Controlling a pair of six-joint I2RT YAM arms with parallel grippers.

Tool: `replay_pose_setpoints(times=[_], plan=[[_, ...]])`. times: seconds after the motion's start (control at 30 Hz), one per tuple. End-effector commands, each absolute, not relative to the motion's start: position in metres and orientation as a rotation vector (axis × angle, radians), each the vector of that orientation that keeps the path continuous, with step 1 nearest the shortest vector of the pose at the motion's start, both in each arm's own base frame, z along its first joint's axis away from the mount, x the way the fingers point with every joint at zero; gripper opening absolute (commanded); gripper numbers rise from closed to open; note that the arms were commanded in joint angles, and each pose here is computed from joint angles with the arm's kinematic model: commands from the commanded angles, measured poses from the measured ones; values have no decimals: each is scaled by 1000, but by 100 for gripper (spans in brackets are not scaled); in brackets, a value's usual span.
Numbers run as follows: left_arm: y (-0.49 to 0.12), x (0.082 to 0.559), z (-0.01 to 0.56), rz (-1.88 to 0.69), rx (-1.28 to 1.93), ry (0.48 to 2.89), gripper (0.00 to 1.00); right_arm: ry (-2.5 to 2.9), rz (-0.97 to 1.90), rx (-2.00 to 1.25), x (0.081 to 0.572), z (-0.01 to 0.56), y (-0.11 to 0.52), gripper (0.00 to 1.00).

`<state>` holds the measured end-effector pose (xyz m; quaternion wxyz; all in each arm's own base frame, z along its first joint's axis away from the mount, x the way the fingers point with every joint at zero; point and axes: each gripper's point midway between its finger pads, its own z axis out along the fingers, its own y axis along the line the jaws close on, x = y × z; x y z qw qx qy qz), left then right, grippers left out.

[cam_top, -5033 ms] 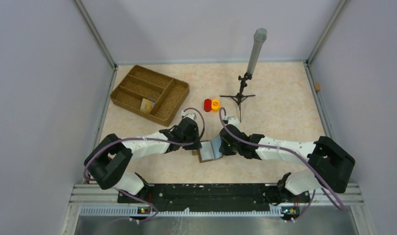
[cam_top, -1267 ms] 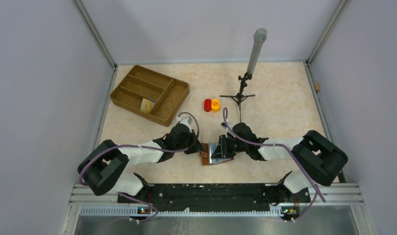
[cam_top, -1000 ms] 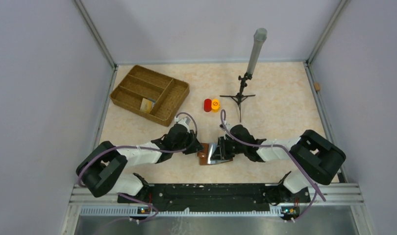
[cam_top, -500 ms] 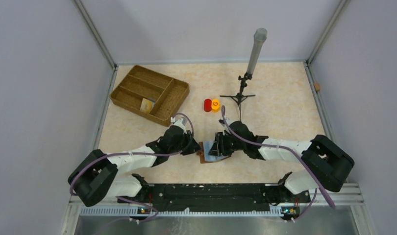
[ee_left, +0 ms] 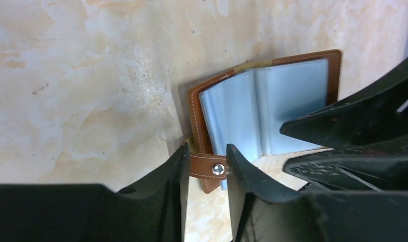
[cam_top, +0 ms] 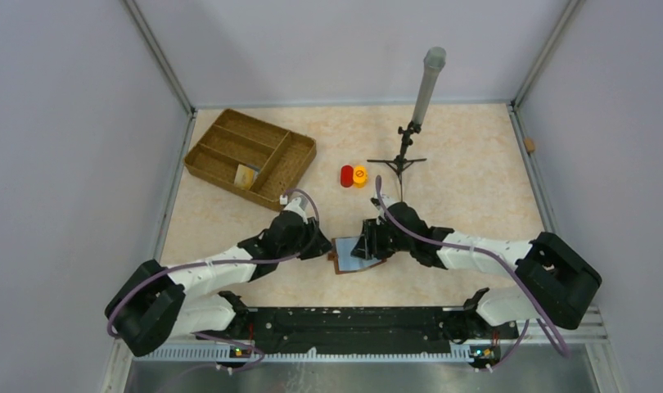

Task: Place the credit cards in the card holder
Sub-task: Turn over the card slot in the card holder.

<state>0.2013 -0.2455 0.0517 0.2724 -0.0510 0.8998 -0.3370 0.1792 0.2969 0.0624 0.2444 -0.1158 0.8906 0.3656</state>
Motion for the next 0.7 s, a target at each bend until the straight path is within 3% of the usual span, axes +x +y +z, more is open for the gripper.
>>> replay_pose_setpoints(times=[0.0,0.13,0.3,0.47,0.67], plan=[[-245,213,81,-901,-83,2322,44,2356,984,-300,191,86,301,45],[-255,217,96,-932,-25,2293,59,2360,953,-288,192,84,296,44],[-265,221,78,-901,21,2359,61,2367,909,-261,194,79,289,44],[-272,222,60,-841,56,2415,61,2399,850,-242,193,66,280,44],[-267,222,42,-709,65,2465,46,2470,761,-202,189,41,265,38]])
